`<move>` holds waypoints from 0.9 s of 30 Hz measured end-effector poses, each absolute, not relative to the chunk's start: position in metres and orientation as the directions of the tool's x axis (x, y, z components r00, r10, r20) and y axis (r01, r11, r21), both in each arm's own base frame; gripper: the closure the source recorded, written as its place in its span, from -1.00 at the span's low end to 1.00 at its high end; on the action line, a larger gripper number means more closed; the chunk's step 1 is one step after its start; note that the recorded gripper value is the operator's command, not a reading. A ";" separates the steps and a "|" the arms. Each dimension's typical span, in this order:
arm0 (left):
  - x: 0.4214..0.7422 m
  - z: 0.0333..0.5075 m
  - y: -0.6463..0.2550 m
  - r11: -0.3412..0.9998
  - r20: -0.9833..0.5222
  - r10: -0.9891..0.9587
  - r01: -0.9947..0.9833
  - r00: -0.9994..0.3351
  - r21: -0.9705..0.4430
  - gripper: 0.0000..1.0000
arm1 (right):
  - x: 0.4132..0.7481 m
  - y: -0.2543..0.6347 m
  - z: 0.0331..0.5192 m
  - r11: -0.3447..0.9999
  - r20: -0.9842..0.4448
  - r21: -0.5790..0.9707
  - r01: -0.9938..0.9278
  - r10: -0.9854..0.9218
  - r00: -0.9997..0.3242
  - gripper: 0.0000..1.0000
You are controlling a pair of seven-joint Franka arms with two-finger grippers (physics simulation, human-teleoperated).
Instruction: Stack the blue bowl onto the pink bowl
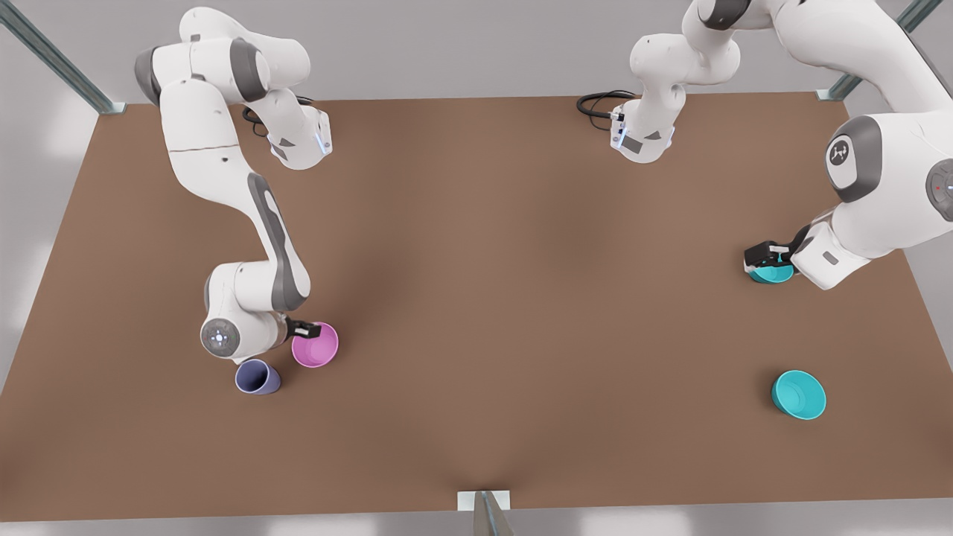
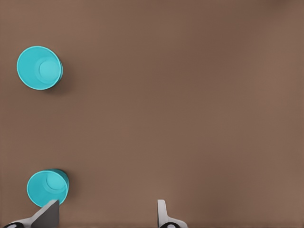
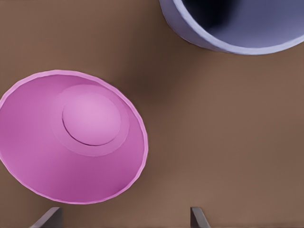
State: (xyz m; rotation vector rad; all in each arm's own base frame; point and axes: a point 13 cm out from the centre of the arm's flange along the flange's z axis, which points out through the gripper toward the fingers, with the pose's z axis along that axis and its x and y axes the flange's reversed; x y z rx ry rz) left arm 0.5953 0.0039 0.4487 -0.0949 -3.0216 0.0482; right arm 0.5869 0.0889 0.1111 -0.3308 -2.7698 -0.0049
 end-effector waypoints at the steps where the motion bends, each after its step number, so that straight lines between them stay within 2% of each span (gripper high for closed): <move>1: 0.595 0.449 0.004 0.997 0.118 0.065 0.061 -0.991 -0.036 -1.00 | 0.586 0.088 0.106 0.970 0.347 -0.043 0.240 0.240 -0.907 -1.00; 12: 0.593 0.446 0.004 0.997 0.132 0.066 0.061 -0.989 -0.037 -1.00 | 0.580 0.089 0.062 0.943 0.384 -0.087 0.322 0.330 -0.863 -0.99; 15: 0.592 0.446 0.004 0.997 0.133 0.066 0.062 -0.989 -0.037 -1.00 | 0.579 0.090 0.059 0.936 0.389 -0.089 0.340 0.347 -0.853 -0.47; 16: 0.592 0.446 0.004 0.997 0.134 0.066 0.062 -0.989 -0.037 -1.00 | 0.578 0.091 0.058 0.934 0.390 -0.089 0.345 0.351 -0.851 -0.42; 18: 0.592 0.445 0.005 0.997 0.136 0.066 0.062 -0.989 -0.037 -1.00 | 0.578 0.091 0.058 0.931 0.390 -0.091 0.353 0.359 -0.848 -0.17; 20: 0.591 0.444 0.006 0.998 0.140 0.064 0.059 -0.988 -0.037 -1.00 | 0.580 0.092 0.060 0.928 0.388 -0.091 0.360 0.366 -0.846 -0.14; 24: 0.590 0.442 0.008 0.998 0.151 0.061 0.056 -0.987 -0.038 -1.00 | 0.588 0.094 0.068 0.924 0.379 -0.086 0.372 0.375 -0.846 0.25; 26: 0.589 0.442 0.009 0.998 0.152 0.060 0.055 -0.987 -0.037 -1.00 | 0.591 0.096 0.074 0.923 0.379 -0.082 0.377 0.379 -0.845 0.51; 27: 0.589 0.442 0.009 0.998 0.152 0.059 0.054 -0.987 -0.037 -1.00 | 0.593 0.097 0.076 0.922 0.379 -0.080 0.379 0.380 -0.844 0.53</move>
